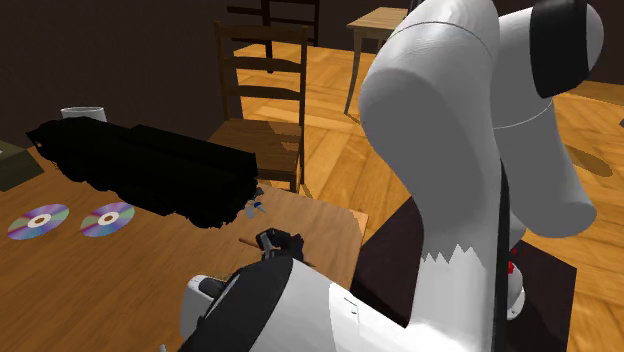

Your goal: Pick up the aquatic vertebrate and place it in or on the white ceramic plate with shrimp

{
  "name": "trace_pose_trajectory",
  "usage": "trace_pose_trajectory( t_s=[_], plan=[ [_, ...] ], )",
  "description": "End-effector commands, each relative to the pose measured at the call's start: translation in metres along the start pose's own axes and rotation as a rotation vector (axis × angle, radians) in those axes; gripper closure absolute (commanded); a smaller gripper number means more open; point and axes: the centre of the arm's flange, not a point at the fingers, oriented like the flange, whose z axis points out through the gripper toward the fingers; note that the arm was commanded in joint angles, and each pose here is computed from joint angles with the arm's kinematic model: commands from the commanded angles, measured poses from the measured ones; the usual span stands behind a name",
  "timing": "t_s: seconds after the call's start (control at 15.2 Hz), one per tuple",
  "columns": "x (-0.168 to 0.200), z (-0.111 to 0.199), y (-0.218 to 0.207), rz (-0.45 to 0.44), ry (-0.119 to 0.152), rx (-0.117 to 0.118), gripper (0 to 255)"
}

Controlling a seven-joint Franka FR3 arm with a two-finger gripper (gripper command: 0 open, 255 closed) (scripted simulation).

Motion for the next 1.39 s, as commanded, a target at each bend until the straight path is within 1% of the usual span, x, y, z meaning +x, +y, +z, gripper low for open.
trace_pose_trajectory(
  t_s=[0.0, 0.13, 0.2, 0.26, 0.33, 0.4, 0.46, 0.53, 0.59, 0.66, 0.99, 1.32],
  plan=[
    [0.021, -0.016, 0.002, 0.001, -0.002, -0.003, 255],
    [0.037, -0.029, 0.005, 0.001, -0.002, -0.003, 255],
    [-0.046, -0.022, 0.035, 0.067, -0.239, -0.181, 255],
    [-0.046, -0.022, 0.035, 0.067, -0.239, -0.181, 0],
    [-0.040, -0.031, 0.075, 0.065, -0.203, 0.059, 0],
    [-0.036, -0.030, 0.115, 0.062, -0.165, 0.299, 0],
    [-0.033, -0.020, 0.155, 0.058, -0.125, 0.538, 0],
    [-0.030, -0.001, 0.191, 0.054, -0.084, 0.777, 0],
    [-0.032, -0.015, 0.146, 0.054, -0.142, 0.500, 0],
    [-0.032, -0.015, 0.146, 0.054, -0.142, 0.500, 0],
    [-0.021, 0.058, 0.171, 0.087, 0.056, 0.785, 0],
    [0.003, 0.133, 0.177, 0.119, 0.261, 1.064, 0]
  ],
)
